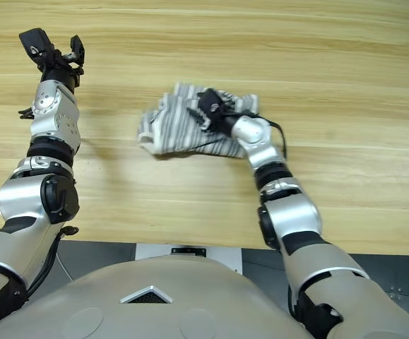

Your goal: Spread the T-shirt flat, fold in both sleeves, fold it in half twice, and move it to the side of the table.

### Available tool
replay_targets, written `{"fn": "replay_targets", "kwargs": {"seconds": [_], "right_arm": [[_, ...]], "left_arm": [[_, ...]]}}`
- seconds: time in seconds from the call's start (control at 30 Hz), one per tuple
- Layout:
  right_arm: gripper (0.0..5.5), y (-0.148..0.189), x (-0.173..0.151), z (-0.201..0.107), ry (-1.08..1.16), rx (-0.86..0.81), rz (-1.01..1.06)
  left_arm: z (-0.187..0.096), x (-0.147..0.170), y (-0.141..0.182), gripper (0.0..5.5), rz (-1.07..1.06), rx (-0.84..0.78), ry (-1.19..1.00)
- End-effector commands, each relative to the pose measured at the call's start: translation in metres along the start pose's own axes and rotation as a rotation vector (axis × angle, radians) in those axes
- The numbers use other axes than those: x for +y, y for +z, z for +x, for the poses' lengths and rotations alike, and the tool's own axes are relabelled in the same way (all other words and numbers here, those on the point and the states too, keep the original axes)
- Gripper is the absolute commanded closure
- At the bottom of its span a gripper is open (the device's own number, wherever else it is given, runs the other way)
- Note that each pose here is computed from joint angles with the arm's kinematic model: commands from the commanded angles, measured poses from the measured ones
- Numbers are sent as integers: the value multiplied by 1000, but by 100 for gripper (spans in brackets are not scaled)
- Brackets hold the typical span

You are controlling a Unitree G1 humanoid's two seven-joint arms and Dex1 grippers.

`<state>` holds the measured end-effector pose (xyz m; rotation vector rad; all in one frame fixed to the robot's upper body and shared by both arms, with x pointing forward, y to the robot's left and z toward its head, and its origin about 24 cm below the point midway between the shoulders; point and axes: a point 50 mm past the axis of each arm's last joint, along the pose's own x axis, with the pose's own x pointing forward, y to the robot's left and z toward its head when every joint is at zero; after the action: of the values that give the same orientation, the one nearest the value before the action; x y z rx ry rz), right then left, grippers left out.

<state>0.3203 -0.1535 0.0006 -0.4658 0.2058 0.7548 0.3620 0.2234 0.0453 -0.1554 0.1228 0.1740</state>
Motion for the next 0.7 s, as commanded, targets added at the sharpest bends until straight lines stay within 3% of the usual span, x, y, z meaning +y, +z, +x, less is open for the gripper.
{"fn": "replay_targets", "kwargs": {"seconds": [0.03, 0.27, 0.47, 0.7], "right_arm": [[341, -55, -22, -57, -97, 234, 36], [341, -88, -49, -119, -309, 366, 88], [341, -113, -63, -175, -561, 498, 170], [341, -32, -102, -145, -612, 85, 26]], "left_arm": [[-4, 11, -4, 203, 3, -10, 38], [-24, 55, -25, 203, 16, -13, 140], [-32, 67, -33, 203, -29, -18, 157], [-27, 24, -18, 203, -24, -199, -75]]}}
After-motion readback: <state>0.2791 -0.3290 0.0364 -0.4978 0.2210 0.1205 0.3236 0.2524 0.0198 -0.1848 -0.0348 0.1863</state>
